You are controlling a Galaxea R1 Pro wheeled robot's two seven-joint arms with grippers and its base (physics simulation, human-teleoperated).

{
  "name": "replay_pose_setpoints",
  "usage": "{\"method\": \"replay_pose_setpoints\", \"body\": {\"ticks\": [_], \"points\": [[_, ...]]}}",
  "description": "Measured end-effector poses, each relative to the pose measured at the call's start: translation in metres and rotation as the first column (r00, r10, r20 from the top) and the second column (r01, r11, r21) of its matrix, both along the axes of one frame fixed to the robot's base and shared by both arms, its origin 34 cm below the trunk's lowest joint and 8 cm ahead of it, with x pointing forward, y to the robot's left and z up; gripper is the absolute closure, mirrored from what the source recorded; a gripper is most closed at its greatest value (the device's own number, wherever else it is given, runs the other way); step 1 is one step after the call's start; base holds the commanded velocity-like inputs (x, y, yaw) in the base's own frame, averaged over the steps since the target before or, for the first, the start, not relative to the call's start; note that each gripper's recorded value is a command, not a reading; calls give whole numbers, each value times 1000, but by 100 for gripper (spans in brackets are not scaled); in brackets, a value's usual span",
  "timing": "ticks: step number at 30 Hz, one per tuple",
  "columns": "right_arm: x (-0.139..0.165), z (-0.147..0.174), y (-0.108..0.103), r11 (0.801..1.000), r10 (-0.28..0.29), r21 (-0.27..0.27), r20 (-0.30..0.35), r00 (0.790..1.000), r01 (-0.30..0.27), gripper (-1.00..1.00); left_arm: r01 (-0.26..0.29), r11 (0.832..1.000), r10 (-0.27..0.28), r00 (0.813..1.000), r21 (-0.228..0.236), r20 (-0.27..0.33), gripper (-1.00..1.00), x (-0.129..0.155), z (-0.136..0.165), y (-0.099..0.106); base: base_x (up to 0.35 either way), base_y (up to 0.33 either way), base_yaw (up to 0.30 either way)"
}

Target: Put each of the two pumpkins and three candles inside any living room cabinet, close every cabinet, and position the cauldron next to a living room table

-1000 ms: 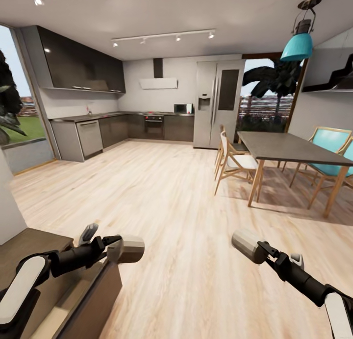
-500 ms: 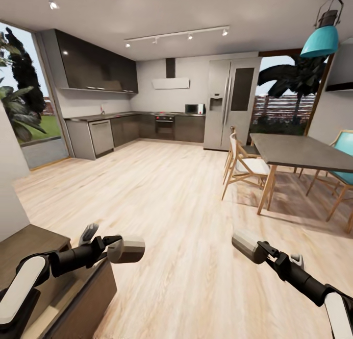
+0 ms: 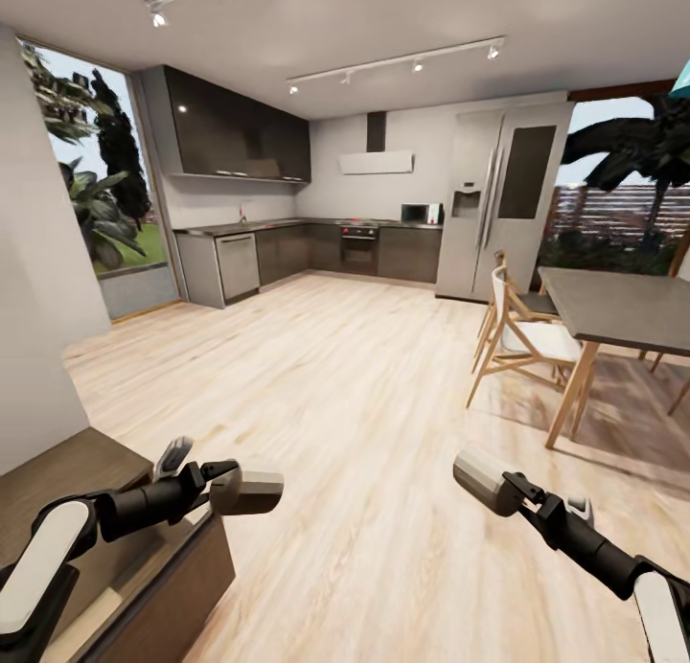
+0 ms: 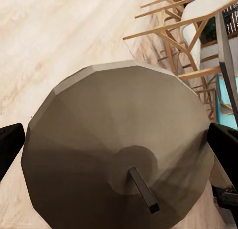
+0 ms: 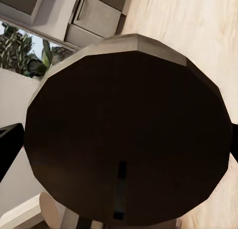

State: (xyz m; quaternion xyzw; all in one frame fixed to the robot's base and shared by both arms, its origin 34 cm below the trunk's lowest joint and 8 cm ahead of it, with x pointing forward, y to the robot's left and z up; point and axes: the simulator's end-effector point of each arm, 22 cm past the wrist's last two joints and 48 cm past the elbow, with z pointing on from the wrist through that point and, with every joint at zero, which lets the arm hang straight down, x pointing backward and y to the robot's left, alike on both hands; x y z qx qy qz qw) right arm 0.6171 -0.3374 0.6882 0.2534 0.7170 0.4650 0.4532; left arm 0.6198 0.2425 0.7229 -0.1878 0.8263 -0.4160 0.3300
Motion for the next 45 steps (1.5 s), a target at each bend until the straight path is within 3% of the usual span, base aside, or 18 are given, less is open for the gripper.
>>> {"method": "replay_pose_setpoints", "body": {"ticks": [11, 45], "points": [[0, -1, 1, 1000, 0, -1, -1, 1000, 0, 100, 1, 1000, -1, 1000, -3, 0, 100, 0, 0, -1, 210, -139, 271], [0, -3, 4, 1000, 8, -9, -7, 1000, -9, 100, 3, 1000, -3, 1000, -2, -1, 100, 0, -1, -2, 3, -35, 271]]}}
